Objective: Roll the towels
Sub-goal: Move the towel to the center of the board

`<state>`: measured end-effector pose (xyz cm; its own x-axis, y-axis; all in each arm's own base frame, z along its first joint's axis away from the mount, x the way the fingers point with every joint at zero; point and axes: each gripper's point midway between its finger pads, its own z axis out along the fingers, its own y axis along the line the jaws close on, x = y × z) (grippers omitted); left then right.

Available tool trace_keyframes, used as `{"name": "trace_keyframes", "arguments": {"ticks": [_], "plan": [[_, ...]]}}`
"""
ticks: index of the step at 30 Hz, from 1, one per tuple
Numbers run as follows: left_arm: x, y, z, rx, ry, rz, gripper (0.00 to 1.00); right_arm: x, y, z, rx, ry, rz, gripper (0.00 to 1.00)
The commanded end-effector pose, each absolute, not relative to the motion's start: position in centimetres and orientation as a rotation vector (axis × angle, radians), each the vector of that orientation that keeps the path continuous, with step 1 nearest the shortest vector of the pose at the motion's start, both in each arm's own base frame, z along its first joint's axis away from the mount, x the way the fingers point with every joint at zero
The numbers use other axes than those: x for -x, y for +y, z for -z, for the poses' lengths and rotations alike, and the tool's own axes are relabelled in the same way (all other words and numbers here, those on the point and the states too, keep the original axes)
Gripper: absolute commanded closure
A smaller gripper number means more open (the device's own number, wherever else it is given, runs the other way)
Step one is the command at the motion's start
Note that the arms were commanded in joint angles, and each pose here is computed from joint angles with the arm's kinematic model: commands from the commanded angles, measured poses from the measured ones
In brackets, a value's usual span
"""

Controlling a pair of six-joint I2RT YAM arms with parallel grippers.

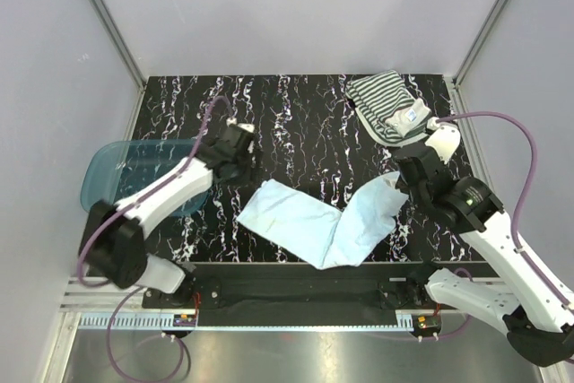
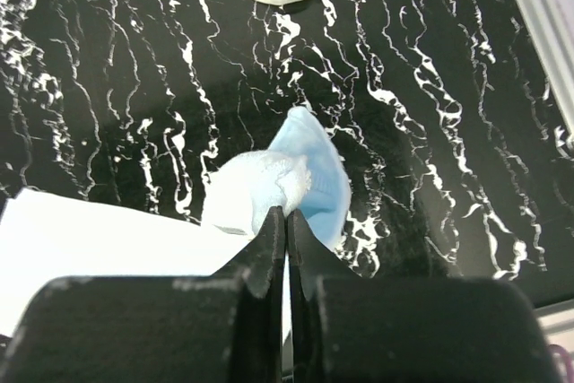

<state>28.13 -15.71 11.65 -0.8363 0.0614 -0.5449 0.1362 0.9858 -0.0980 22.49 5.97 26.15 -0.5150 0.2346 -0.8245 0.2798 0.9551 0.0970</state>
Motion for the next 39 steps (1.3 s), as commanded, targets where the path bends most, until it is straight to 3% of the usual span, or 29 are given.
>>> {"name": "trace_keyframes", "arguments": {"ticks": [1, 8, 21, 36, 39], "plan": [[-30.0, -18.0, -11.6, -0.136, 2.546, 0.153, 0.24, -23.1, 6.9, -25.7, -0.430, 2.099, -0.015, 1.00], [-31.9, -21.3, -9.2, -0.194, 2.585, 0.093, 0.38, -23.4, 8.8, -23.0, -0.380, 2.183, -0.060, 1.00], [-34.7, -23.8, -5.6, -0.282, 2.624, 0.078, 0.48, -23.3, 8.5, -21.7, -0.314, 2.195, -0.019, 1.00], [-35.9, -24.6, -2.8, -0.304, 2.640, 0.063, 0.52, -23.4, 9.3, -20.5, -0.275, 2.233, -0.030, 1.00], [-36.0, -24.7, -2.6, -0.309, 2.641, 0.063, 0.58, -23.4, 9.2, -20.4, -0.271, 2.235, -0.027, 1.00]]}}
